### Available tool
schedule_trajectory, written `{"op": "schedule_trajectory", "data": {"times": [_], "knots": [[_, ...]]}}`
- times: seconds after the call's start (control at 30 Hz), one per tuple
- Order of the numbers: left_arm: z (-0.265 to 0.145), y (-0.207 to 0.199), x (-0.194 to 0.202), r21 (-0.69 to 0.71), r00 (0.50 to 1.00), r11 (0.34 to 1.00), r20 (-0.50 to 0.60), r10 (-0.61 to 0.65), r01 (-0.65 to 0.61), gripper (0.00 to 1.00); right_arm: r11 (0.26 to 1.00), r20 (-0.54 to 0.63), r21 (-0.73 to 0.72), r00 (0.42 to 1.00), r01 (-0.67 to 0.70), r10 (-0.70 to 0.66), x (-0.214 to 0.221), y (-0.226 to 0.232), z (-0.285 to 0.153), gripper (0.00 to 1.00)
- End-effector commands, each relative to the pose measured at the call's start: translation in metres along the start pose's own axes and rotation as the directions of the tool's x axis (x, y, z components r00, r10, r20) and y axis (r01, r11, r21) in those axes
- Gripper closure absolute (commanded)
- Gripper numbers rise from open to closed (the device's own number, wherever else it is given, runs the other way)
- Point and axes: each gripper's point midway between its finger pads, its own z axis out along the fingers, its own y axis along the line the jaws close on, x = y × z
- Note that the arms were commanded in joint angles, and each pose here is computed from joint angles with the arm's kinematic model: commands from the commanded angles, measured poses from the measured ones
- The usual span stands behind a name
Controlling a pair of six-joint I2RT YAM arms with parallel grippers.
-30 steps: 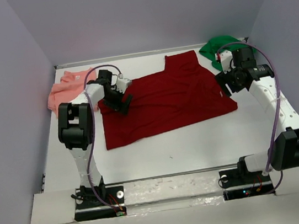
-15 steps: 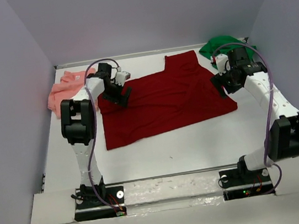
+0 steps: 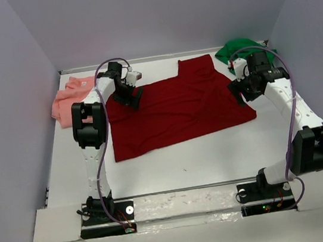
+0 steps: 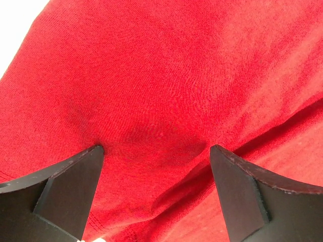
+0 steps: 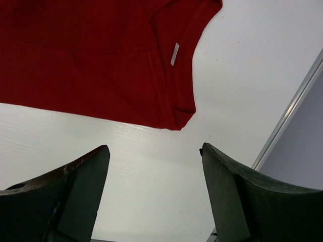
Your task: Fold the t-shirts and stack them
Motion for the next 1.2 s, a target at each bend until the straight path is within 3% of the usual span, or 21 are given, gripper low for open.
{"op": "schedule_trajectory", "data": {"times": [0.0, 0.47, 0.6, 0.83, 1.17], "knots": [[0.002, -0.007, 0.015, 0.041, 0.999, 0.999, -0.052, -0.013, 0.015, 0.01, 1.0, 0.036, 0.03, 0.999, -0.007, 0.006, -0.006, -0.006, -0.01, 0.21], [0.023, 0.007, 0.013, 0.03, 0.996, 1.0, -0.089, 0.012, -0.009, 0.01, 0.999, 0.019, 0.022, 0.999, -0.029, 0.028, -0.002, -0.004, -0.012, 0.21], [0.025, 0.021, -0.014, 0.008, 0.998, 1.0, -0.059, 0.014, -0.014, 0.01, 0.999, 0.019, 0.021, 0.999, -0.033, 0.033, 0.0, -0.003, -0.015, 0.21], [0.033, 0.031, -0.027, -0.029, 0.999, 1.0, -0.035, -0.004, 0.003, 0.01, 0.998, 0.006, 0.058, 0.999, -0.032, 0.032, 0.004, -0.008, -0.021, 0.2], [-0.003, 0.043, -0.029, -0.168, 0.999, 0.985, -0.013, -0.038, 0.036, 0.01, 0.999, 0.021, 0.042, 1.0, -0.009, 0.008, -0.005, -0.009, -0.019, 0.2]]}}
